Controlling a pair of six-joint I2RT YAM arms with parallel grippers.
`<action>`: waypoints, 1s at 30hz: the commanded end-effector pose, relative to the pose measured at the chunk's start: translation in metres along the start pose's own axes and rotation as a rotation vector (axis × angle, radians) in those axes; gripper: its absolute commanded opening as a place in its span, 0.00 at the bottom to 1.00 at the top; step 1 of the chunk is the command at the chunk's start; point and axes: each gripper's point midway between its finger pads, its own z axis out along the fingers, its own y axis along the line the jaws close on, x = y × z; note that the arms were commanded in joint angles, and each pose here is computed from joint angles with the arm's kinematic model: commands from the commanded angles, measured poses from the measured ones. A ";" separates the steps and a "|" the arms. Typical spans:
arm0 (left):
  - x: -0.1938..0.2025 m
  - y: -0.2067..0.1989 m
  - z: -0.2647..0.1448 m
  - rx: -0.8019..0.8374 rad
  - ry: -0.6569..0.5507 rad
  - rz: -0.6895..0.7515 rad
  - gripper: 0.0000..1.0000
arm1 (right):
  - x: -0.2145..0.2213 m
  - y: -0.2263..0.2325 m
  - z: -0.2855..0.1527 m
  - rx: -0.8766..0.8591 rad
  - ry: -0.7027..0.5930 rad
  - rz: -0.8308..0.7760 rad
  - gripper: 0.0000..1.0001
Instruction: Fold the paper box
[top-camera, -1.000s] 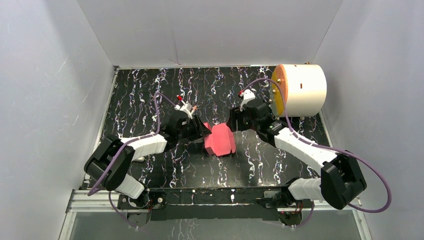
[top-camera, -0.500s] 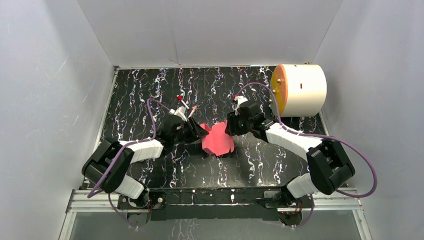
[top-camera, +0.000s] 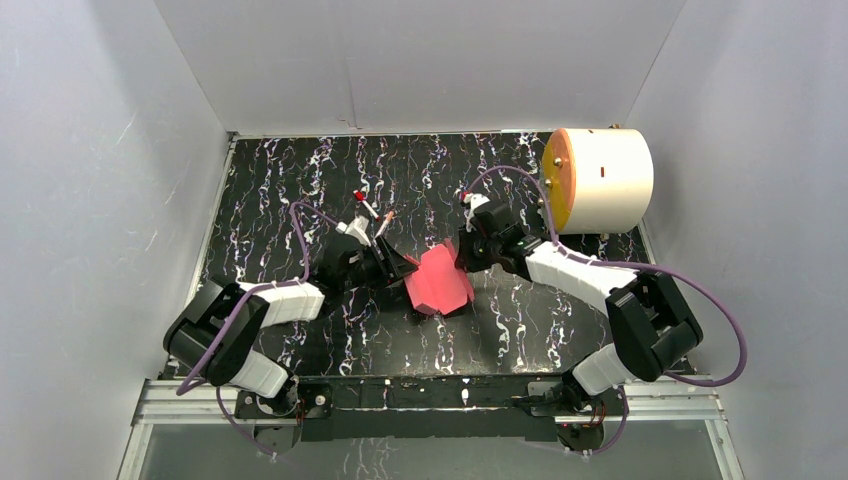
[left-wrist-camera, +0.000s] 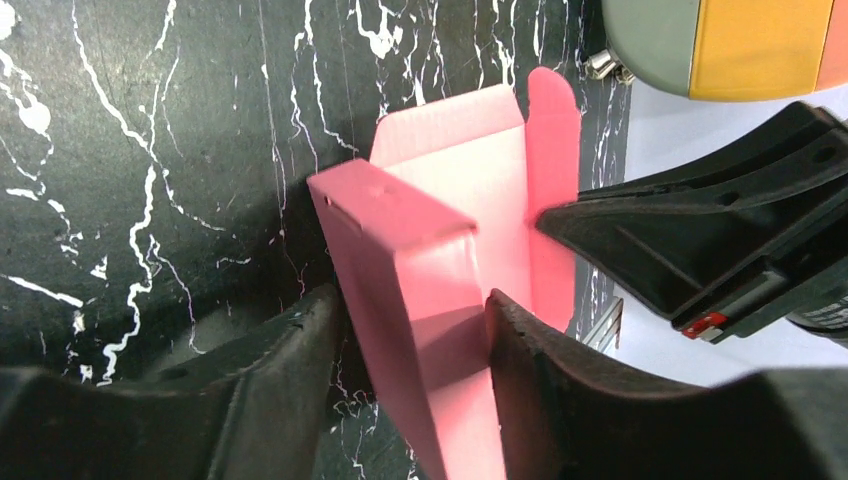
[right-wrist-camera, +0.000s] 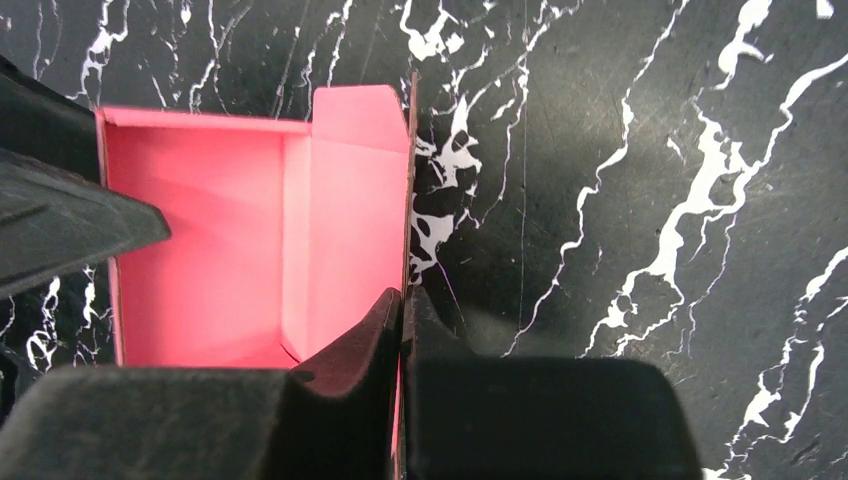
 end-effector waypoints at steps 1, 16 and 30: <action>-0.005 -0.002 -0.010 0.026 -0.018 -0.013 0.57 | -0.034 0.013 -0.010 0.005 -0.064 -0.077 0.07; -0.054 0.000 -0.082 -0.097 -0.240 0.111 0.77 | -0.077 0.049 -0.013 0.091 -0.083 -0.429 0.00; -0.044 0.046 -0.106 -0.219 -0.330 0.072 0.77 | -0.062 0.132 -0.002 -0.045 -0.081 -0.552 0.00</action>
